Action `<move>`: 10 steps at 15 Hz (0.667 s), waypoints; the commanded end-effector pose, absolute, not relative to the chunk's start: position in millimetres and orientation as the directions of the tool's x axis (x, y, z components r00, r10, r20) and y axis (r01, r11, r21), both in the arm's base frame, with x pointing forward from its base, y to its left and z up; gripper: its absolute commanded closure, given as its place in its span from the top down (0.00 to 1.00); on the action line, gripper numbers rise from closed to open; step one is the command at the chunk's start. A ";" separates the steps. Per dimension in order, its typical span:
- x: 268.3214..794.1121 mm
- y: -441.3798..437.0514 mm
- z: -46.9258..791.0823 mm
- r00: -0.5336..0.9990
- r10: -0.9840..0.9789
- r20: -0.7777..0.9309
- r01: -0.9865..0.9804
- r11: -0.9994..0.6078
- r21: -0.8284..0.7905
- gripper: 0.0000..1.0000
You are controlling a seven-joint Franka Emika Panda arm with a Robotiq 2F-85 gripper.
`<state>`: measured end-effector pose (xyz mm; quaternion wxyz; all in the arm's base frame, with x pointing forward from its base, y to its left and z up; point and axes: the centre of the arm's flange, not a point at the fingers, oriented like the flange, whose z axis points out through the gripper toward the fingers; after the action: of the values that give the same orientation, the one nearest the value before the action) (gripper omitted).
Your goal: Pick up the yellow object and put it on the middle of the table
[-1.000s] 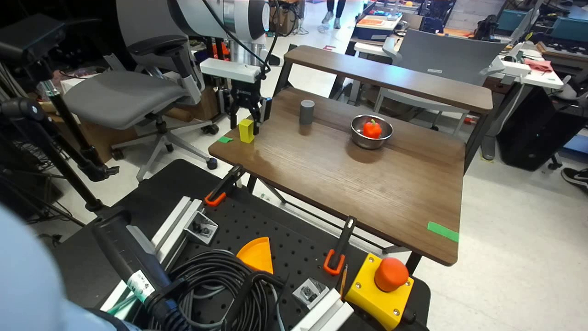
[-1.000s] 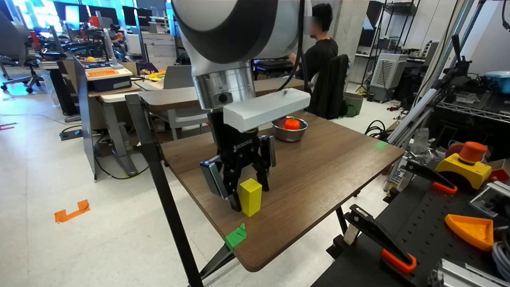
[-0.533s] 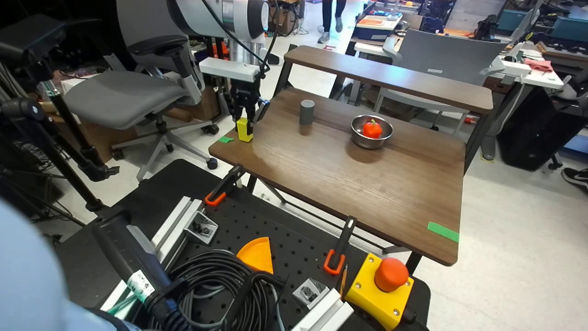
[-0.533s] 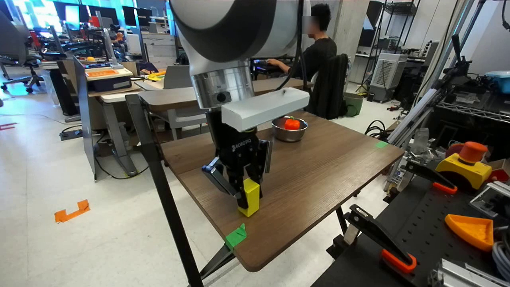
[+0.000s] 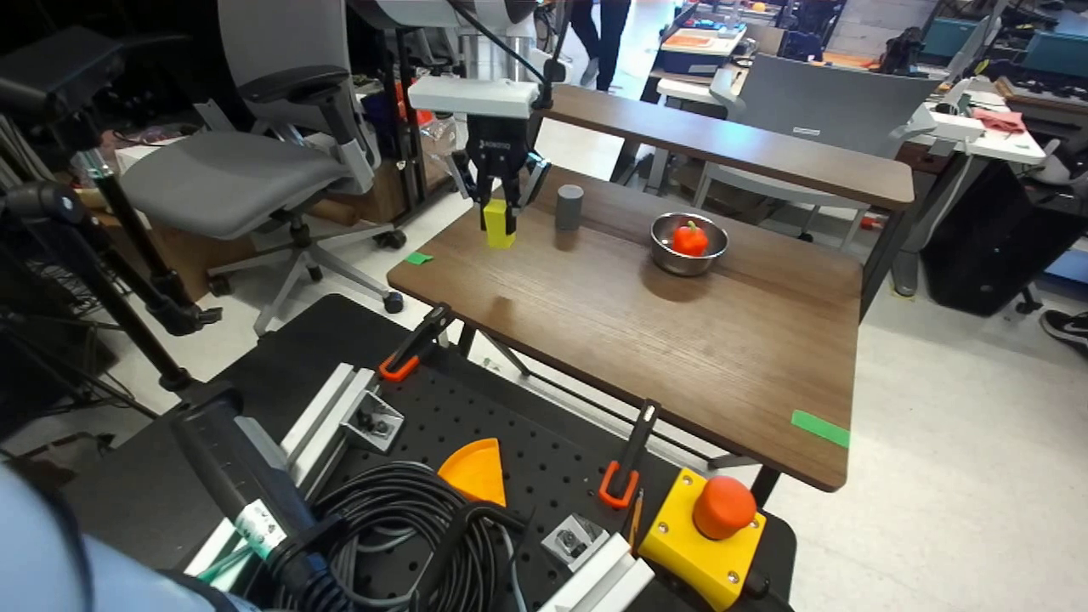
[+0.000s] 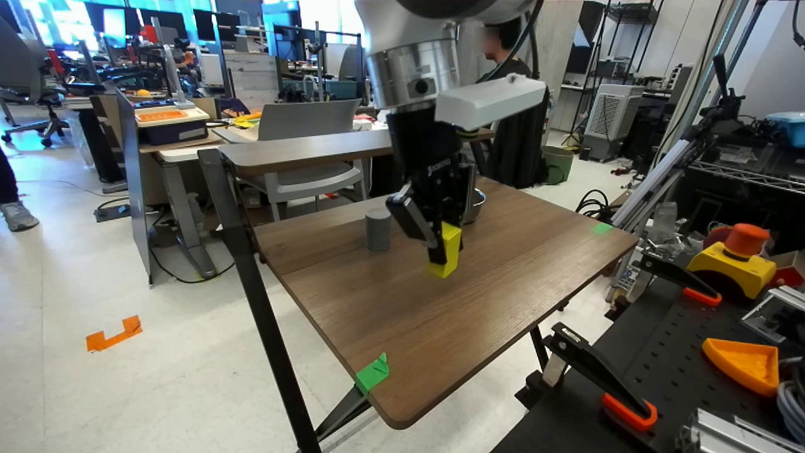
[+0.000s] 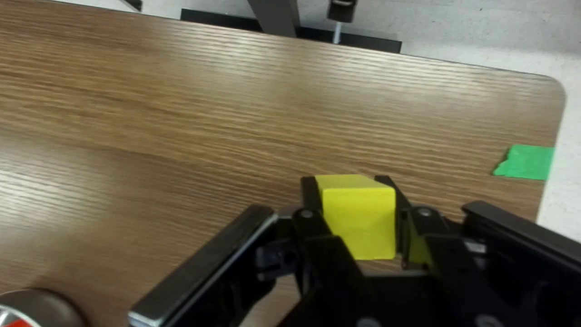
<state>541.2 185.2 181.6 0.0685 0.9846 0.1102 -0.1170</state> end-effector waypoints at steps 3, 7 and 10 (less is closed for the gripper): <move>566.4 73.6 197.0 0.958 0.174 -0.228 0.210 -0.967 0.144 0.09; 581.4 37.0 170.4 0.947 0.179 -0.268 0.212 -0.972 0.101 0.09; 588.6 25.0 142.1 0.935 0.172 -0.311 0.204 -0.976 0.075 0.09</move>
<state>571.0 29.8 168.1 0.0684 0.9843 0.0876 -0.1371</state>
